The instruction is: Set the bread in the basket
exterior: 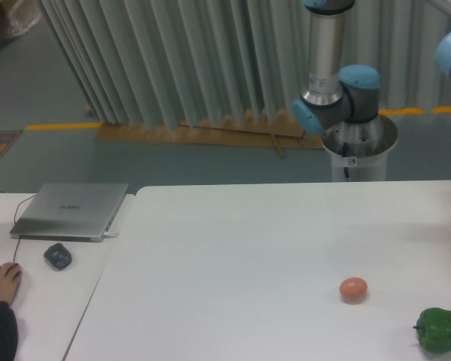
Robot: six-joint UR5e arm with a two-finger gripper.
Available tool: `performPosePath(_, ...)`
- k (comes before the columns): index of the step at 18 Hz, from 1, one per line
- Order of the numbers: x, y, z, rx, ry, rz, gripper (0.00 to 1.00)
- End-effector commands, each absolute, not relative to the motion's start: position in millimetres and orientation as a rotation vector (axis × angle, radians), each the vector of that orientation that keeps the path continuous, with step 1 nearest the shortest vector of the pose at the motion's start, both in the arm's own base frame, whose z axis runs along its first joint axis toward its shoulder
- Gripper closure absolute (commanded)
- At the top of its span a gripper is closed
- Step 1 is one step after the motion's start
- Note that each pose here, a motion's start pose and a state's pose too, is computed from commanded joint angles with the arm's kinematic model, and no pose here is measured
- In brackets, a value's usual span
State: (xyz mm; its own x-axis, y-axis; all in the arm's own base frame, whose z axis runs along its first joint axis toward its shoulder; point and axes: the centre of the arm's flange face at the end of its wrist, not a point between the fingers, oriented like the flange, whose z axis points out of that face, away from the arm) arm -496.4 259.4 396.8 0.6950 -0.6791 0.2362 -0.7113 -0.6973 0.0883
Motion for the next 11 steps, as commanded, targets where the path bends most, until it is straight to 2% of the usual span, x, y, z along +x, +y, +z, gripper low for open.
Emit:
performPosePath(9,-519,235,406,2.73,-1.284,0.264,0.76)
performPosePath(11,-519,235,404,2.735,-1.284,0.267,0.72)
